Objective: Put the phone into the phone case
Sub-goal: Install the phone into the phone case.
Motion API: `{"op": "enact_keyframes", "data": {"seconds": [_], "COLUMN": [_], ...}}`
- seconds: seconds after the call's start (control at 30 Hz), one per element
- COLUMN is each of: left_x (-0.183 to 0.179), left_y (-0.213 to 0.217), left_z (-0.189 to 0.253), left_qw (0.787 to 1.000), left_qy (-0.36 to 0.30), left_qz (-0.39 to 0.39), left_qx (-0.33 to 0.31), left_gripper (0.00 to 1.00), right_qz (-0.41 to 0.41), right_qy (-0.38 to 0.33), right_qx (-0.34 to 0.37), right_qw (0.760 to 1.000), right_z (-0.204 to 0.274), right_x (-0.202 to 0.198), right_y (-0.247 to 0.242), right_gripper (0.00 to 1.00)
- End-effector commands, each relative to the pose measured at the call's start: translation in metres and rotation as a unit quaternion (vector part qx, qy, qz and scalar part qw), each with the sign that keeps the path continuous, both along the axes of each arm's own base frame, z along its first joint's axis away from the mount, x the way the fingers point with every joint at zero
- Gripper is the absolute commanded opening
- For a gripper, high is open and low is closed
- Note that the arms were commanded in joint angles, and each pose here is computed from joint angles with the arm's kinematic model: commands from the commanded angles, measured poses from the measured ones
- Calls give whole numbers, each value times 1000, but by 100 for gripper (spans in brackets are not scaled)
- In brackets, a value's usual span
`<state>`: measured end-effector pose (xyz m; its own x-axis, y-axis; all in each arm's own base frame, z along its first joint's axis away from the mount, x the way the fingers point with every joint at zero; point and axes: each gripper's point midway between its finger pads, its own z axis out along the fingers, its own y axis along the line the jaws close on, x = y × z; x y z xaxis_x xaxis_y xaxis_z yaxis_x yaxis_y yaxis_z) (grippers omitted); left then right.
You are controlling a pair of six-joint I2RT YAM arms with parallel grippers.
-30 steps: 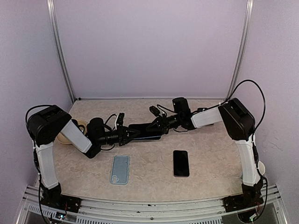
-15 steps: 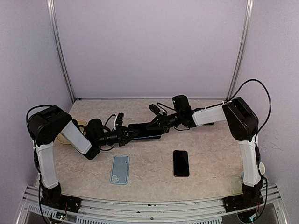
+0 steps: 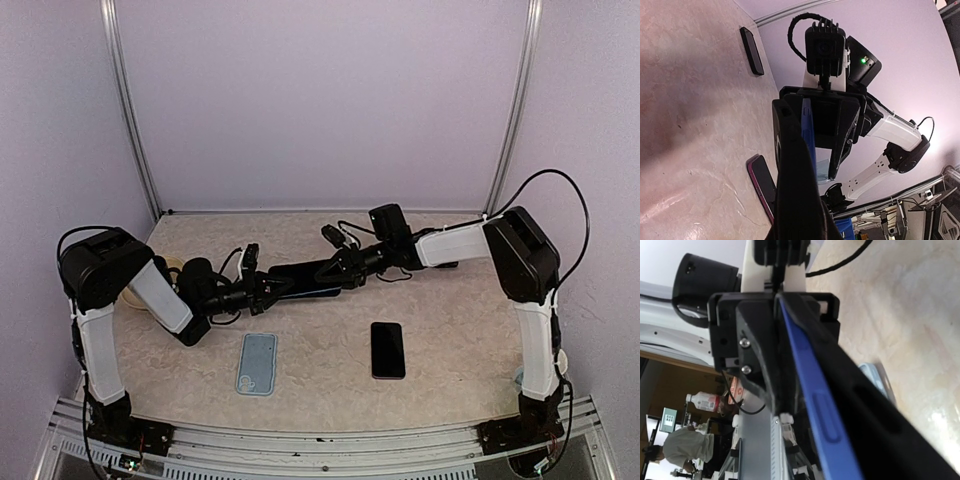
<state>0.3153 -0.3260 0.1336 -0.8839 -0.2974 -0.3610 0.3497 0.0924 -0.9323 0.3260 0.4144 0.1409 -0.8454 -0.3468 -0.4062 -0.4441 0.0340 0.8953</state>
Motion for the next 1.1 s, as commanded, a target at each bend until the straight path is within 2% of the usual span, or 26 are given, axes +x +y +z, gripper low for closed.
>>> {"op": "enact_keyframes", "data": {"seconds": [0.0,0.13,0.23,0.43,0.63,0.87,1.07], "left_x": [0,4,6,13,14,14,14], "left_y": [0,1,7,20,23,19,14], "left_z": [42,36,36,47,61,66,64], "left_qw": [996,997,997,994,991,990,989], "left_qy": [-72,-63,-60,-54,-55,-41,-28], "left_qz": [3,16,33,78,85,78,77], "left_qx": [-47,-40,-39,-59,-85,-111,-120], "left_gripper": [0,0,0,0,0,0,0], "right_qz": [7,29,37,30,12,4,-3], "right_qy": [-16,-15,-28,-96,-143,-253,-319], "right_qx": [14,40,38,-3,-40,-62,-90], "right_qw": [1000,999,998,995,989,966,943], "right_z": [21,36,36,19,6,3,-7], "right_x": [-7,-18,-25,-33,-29,-31,-25], "right_y": [-4,-1,1,6,0,7,22], "right_gripper": [36,37,44,50,57,59,59]}}
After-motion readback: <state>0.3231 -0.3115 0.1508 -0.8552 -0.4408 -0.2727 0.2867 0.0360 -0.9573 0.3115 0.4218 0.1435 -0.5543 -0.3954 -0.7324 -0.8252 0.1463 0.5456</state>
